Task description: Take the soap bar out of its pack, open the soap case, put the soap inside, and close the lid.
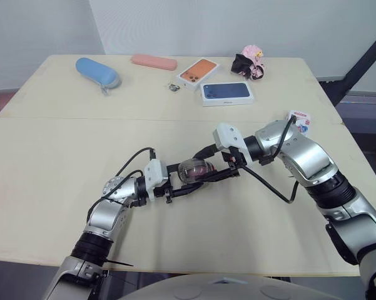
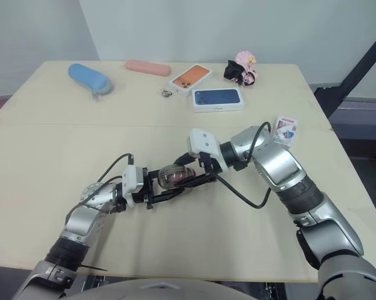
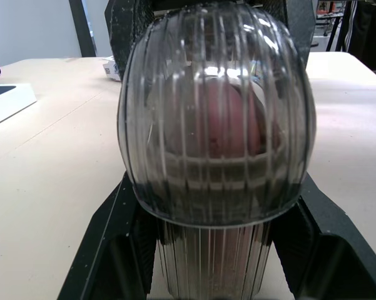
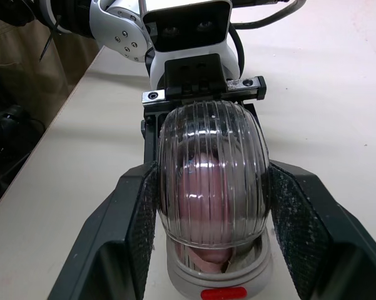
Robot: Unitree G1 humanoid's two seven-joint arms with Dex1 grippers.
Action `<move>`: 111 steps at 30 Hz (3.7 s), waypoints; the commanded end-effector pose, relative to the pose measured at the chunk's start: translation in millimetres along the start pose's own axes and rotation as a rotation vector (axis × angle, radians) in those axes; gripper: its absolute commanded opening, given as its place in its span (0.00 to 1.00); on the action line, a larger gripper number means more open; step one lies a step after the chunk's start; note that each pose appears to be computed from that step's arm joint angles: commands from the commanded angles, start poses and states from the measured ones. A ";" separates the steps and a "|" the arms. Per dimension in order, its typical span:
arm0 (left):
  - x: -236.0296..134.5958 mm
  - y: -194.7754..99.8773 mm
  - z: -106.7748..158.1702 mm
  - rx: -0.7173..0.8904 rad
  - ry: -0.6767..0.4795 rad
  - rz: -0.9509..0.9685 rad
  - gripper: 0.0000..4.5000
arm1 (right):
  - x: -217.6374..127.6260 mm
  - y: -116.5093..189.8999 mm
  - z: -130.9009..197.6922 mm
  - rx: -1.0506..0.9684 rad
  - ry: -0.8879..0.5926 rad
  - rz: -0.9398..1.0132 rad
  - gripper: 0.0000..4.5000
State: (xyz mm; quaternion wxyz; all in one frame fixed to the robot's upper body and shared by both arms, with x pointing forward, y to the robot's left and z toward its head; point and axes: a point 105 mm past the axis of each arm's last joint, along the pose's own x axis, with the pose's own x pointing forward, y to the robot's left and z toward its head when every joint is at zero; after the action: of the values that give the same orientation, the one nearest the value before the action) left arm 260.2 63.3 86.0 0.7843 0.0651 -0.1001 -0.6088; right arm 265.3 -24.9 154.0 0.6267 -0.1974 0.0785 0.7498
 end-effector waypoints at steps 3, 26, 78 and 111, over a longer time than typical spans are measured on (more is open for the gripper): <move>-4.4 1.5 0.1 0.015 0.018 0.014 0.43 | -14.6 0.5 12.9 -0.058 -0.036 -0.015 0.60; -4.6 1.2 0.1 0.018 0.023 0.016 0.43 | -13.1 0.0 -4.1 -0.052 0.018 -0.010 0.60; -2.8 1.0 -3.1 0.017 0.031 0.026 0.43 | -1.9 -7.4 -8.8 -0.138 0.149 0.067 0.72; -4.0 7.4 0.2 0.009 0.020 0.014 0.43 | -95.7 -28.2 -5.6 0.027 -0.012 -0.262 0.23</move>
State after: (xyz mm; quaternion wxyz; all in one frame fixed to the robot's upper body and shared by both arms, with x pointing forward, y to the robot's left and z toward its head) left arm 262.5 63.8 86.4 0.7851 0.0707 -0.0979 -0.6075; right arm 311.2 -113.4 165.2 0.7270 -0.1917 0.1027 0.6513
